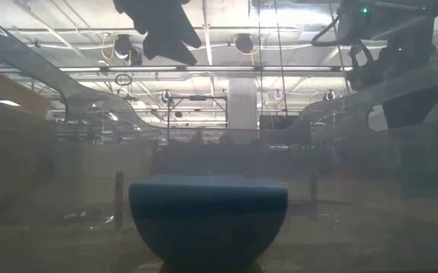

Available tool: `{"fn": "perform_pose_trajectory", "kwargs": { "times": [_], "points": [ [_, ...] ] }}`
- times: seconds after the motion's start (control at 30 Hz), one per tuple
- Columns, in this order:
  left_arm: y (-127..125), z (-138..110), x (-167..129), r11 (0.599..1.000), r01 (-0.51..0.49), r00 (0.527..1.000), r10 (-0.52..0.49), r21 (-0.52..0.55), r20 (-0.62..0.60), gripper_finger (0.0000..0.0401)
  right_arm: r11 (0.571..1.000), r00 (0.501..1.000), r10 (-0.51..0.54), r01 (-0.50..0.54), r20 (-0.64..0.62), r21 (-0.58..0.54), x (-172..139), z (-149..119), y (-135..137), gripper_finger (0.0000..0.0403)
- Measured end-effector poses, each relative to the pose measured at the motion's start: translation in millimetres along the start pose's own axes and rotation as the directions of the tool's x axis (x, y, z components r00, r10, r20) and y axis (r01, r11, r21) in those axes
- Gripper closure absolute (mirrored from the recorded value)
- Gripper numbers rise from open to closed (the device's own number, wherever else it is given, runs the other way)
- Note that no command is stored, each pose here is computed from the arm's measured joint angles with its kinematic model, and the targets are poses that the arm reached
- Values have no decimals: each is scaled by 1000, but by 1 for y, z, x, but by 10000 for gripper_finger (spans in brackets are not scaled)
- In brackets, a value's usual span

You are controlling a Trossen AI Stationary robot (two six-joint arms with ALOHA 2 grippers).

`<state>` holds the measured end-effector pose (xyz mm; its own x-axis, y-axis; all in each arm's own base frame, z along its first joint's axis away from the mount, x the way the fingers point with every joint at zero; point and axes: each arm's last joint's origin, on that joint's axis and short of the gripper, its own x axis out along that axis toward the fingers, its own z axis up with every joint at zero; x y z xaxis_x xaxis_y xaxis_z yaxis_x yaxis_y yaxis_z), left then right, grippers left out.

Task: Sort & place blocks by color
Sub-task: Put the bottom green block into the white bin

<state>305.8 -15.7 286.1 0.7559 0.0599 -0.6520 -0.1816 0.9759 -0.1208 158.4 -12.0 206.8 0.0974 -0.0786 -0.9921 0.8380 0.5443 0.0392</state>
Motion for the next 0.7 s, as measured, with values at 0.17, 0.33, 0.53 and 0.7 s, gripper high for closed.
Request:
{"fn": "perform_pose_trajectory", "kwargs": {
  "times": [0.17,0.33,0.53,0.7],
  "points": [
    [1,0,0,1000,-2,1000,2,5,0,158,1000,1000,1,-1,0,25,0,0,0,208],
    [0,-1,0,1000,-2,1000,3,7,-10,158,1000,1000,-5,5,-8,26,2,-5,5,208],
    [0,-1,0,1000,-2,1000,2,13,-10,158,1000,999,-25,25,-25,-1,7,-11,15,208],
    [0,-1,0,1000,0,1000,1,14,-10,158,999,999,-43,43,-27,-15,12,-12,20,208]
  ]
}}
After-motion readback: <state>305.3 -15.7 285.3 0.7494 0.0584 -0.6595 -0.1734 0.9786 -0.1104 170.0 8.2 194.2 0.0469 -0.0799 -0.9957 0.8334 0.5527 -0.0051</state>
